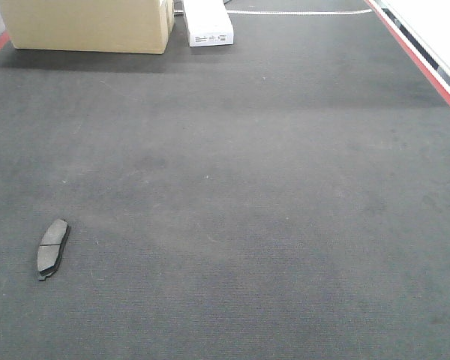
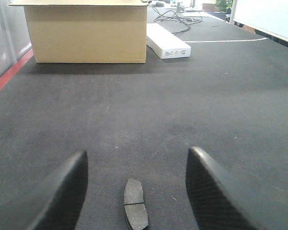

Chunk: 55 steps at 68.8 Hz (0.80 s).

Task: Move and align brake pads A on conveyor
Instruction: 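Raise the open left gripper away from the placed brake pad, then lower the right gripper and release its brake pad onto the belt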

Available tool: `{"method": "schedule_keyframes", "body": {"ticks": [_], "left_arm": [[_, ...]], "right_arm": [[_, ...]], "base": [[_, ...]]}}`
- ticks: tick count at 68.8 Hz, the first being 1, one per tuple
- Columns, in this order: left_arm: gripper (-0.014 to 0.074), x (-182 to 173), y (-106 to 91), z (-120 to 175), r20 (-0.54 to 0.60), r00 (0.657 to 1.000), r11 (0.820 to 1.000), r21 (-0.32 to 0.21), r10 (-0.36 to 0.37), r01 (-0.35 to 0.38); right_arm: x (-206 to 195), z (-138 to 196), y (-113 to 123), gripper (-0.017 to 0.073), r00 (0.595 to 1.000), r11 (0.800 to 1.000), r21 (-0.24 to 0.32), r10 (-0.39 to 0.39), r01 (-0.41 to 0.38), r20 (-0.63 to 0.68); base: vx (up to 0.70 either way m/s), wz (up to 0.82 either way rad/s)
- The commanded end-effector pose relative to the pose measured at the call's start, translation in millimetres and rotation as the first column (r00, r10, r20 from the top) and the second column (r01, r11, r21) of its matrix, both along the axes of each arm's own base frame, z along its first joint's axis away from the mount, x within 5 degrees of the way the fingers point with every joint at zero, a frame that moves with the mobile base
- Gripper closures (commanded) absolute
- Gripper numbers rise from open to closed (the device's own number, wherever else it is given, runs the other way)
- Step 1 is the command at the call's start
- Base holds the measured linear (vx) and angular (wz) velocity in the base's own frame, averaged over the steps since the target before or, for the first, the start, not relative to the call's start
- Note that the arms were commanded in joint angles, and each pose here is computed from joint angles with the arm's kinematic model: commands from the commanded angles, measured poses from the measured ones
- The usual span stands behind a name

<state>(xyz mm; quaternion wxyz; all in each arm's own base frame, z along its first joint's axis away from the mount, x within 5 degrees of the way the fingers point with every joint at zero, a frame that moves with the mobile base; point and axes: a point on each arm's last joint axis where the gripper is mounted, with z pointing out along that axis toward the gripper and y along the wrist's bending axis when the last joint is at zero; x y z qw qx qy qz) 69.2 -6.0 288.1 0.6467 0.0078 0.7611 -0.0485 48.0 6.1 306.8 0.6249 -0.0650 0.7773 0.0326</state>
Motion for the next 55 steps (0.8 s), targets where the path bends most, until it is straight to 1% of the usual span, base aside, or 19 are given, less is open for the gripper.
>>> {"method": "schedule_keyframes", "body": {"ticks": [1,28,34,40,48,55], "left_arm": [[0.0171,1,-0.2,15,0.082,0.997,1.000,-0.022,0.001,0.001],[0.0171,1,-0.2,15,0.082,0.997,1.000,-0.022,0.001,0.001],[0.0171,1,-0.2,15,0.082,0.997,1.000,-0.022,0.001,0.001],[0.0171,1,-0.2,15,0.082,0.997,1.000,-0.022,0.001,0.001],[0.0171,1,-0.2,15,0.082,0.997,1.000,-0.022,0.001,0.001],[0.0171,1,-0.2,15,0.082,0.997,1.000,-0.022,0.001,0.001]], "right_arm": [[0,18,0,0.0569,0.992,1.000,0.008,-0.001,0.000,0.124],[3,17,0,0.0566,0.994,1.000,0.002,-0.002,0.002,0.108],[17,13,2,0.0555,1.000,1.000,-0.002,-0.001,0.001,0.026],[37,7,6,0.0536,0.993,1.000,-0.011,-0.002,0.000,-0.117],[70,3,10,0.0519,0.962,1.000,-0.008,-0.013,0.011,-0.272],[100,1,15,0.0515,0.920,1.000,-0.014,-0.021,0.017,-0.390]], "base": [[0.00,0.00],[0.00,0.00],[0.00,0.00],[0.00,0.00],[0.00,0.00],[0.00,0.00]]}}
